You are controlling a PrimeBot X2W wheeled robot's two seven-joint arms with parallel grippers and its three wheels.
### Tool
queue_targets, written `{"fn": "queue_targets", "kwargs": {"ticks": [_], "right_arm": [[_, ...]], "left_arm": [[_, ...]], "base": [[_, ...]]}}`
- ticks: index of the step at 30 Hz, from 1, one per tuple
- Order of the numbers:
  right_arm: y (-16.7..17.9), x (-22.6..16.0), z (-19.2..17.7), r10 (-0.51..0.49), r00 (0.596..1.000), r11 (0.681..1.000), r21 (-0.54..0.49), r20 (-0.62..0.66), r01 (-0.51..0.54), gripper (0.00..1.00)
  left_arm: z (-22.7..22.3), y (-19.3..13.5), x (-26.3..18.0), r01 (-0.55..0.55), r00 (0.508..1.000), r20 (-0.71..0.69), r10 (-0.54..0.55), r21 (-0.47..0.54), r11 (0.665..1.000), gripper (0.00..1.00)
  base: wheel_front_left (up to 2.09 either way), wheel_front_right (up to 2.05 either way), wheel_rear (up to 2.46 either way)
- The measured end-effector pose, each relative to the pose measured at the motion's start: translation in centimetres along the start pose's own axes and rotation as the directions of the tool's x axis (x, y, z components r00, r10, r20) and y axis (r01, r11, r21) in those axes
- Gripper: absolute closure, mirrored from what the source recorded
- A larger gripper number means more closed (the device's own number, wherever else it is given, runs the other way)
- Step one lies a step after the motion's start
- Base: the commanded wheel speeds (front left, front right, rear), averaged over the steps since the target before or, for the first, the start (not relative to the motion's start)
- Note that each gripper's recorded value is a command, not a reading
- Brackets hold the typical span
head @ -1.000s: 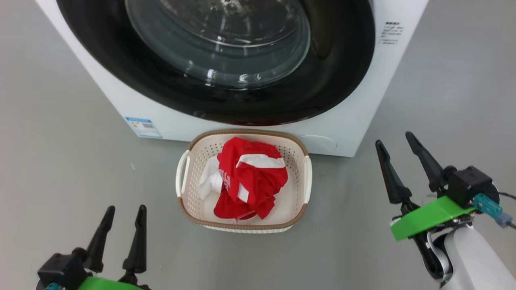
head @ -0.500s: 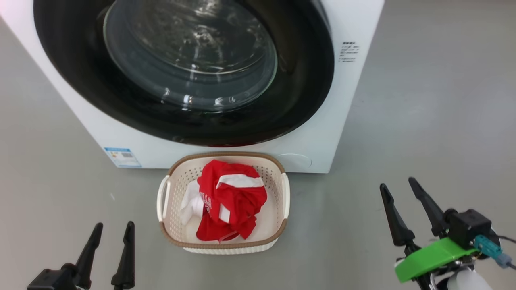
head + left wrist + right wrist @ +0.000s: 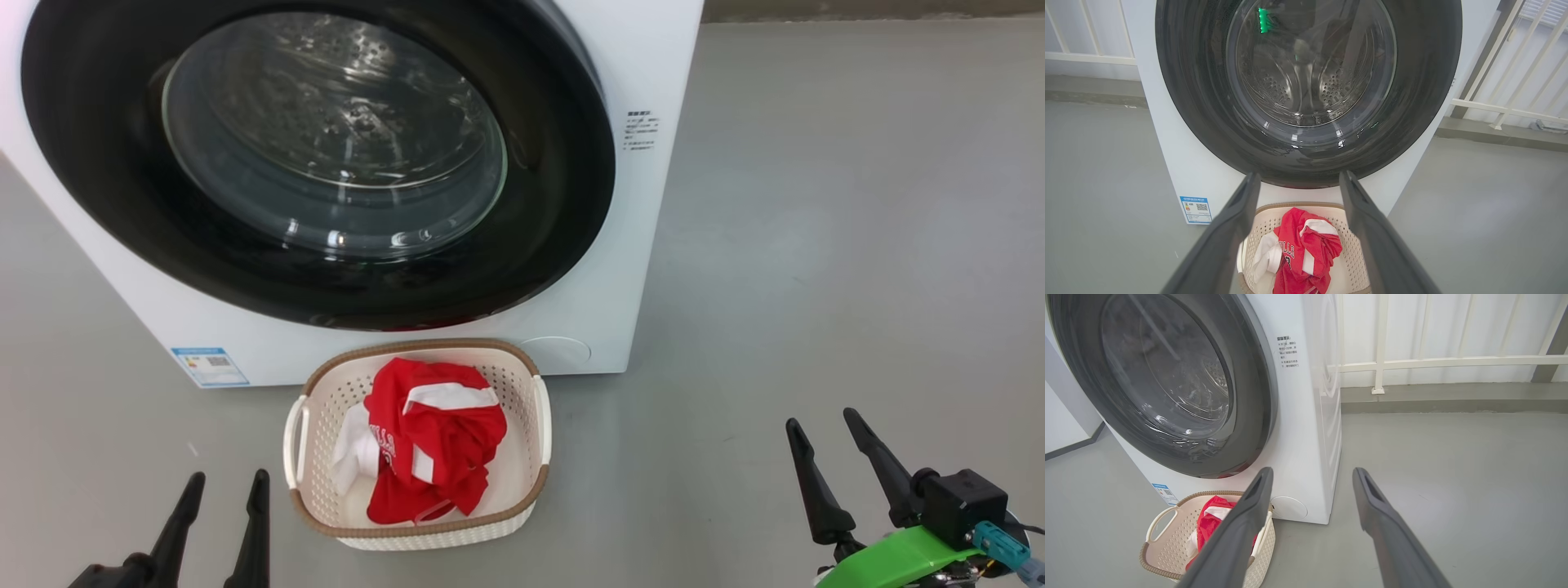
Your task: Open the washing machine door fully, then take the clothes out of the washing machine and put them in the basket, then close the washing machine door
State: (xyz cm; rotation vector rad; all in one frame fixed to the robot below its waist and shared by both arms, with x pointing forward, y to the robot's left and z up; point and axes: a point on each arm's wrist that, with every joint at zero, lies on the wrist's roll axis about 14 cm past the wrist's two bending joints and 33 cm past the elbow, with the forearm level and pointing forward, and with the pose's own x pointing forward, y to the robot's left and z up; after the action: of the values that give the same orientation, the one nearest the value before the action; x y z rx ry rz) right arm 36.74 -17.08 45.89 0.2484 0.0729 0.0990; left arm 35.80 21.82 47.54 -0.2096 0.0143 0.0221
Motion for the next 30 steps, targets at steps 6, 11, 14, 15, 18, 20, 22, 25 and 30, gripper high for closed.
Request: {"fn": "queue_targets", "kwargs": {"ticks": [6, 11, 14, 15, 18, 20, 22, 25, 30], "right_arm": [[-0.7, -0.9, 0.2, -0.024, 1.000, 1.000, 0.001, 0.007, 0.024, 0.00], [-1.1, -1.2, 0.4, -0.040, 0.999, 0.999, 0.003, 0.014, 0.040, 0.00], [-1.3, -1.2, 0.5, -0.051, 0.998, 0.999, 0.009, 0.021, 0.051, 0.00], [-1.4, -1.2, 0.6, -0.053, 0.998, 0.999, 0.010, 0.023, 0.053, 0.00], [-1.4, -1.2, 0.7, -0.054, 0.998, 0.999, 0.011, 0.027, 0.054, 0.00], [-1.3, -1.3, 0.8, -0.054, 0.998, 0.998, 0.013, 0.029, 0.053, 0.00], [-1.3, -1.3, 0.8, -0.054, 0.998, 0.998, 0.014, 0.031, 0.053, 0.00], [-1.3, -1.8, 0.5, -0.056, 0.998, 0.998, 0.014, 0.022, 0.056, 0.00], [-1.2, -1.8, 0.6, -0.053, 0.998, 0.999, 0.014, 0.025, 0.052, 0.00]], "left_arm": [[-0.3, -0.3, -0.3, 0.010, 1.000, -0.011, -0.010, 0.002, 1.000, 0.00], [-0.3, -0.3, -0.1, 0.011, 1.000, -0.009, -0.011, 0.005, 1.000, 0.00], [-0.2, -0.2, 0.0, 0.008, 1.000, -0.007, -0.008, 0.011, 1.000, 0.00], [-0.2, -0.1, -0.1, 0.008, 1.000, -0.006, -0.008, 0.011, 1.000, 0.00], [0.0, -0.1, -0.1, 0.006, 1.000, -0.001, -0.006, 0.011, 1.000, 0.00], [0.0, -0.1, -0.2, 0.005, 1.000, 0.001, -0.005, 0.011, 1.000, 0.00], [-0.1, 0.0, -0.5, 0.002, 1.000, -0.005, -0.002, 0.012, 1.000, 0.00], [-0.1, 0.1, -0.7, 0.000, 1.000, -0.005, 0.000, 0.012, 1.000, 0.00], [0.1, 0.2, -0.8, -0.003, 1.000, 0.001, 0.003, 0.024, 1.000, 0.00]], "base": [[0.00, 0.00, 0.00], [0.00, 0.00, 0.00], [0.00, 0.00, 0.00], [0.00, 0.00, 0.00], [0.00, 0.00, 0.00], [0.00, 0.00, 0.00], [0.00, 0.00, 0.00], [0.00, 0.00, 0.00], [0.00, 0.00, 0.00]]}}
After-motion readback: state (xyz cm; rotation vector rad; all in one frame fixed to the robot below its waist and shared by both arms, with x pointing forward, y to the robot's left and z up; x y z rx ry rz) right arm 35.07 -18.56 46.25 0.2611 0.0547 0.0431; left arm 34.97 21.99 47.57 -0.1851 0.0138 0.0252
